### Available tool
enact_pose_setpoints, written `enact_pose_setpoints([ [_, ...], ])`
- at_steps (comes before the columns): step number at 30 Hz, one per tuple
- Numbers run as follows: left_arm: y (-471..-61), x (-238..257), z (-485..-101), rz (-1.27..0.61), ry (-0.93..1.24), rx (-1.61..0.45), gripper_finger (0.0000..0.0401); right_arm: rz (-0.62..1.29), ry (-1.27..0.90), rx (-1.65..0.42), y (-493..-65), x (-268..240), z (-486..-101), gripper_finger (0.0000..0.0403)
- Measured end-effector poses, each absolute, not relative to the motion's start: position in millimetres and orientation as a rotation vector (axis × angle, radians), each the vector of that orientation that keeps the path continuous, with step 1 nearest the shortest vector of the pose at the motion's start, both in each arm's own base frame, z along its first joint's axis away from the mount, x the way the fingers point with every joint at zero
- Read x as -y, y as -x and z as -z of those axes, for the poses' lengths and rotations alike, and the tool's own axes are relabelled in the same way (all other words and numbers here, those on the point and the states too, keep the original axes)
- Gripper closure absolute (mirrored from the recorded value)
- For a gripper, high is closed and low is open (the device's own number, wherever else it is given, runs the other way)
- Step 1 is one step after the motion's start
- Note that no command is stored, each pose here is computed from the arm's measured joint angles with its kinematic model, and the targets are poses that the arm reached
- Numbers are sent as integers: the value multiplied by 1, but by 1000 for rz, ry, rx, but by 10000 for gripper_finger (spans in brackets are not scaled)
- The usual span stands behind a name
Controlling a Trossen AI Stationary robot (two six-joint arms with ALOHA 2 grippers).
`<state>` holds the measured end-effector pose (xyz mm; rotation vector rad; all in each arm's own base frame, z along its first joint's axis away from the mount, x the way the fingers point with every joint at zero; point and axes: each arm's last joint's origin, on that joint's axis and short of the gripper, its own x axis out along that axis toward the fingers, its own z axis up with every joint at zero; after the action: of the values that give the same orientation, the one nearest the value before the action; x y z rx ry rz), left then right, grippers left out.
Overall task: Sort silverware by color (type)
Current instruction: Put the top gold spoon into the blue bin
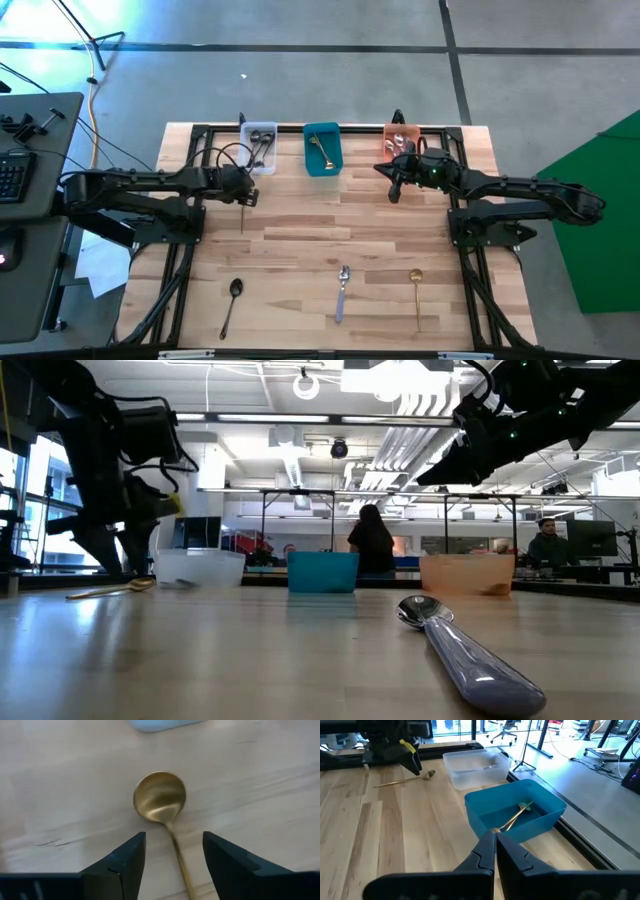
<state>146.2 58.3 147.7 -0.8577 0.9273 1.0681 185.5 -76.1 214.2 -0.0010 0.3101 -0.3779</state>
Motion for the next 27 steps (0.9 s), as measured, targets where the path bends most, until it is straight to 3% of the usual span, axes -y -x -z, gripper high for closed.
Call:
enact_pose_setpoints([
  [19, -143, -50, -122, -948, 831, -943, 298, 378, 3, -311, -186, 76, -214, 402],
  [27, -145, -48, -122, -805, 784, -996, 364, 377, 4, -311, -186, 76, -214, 402],
])
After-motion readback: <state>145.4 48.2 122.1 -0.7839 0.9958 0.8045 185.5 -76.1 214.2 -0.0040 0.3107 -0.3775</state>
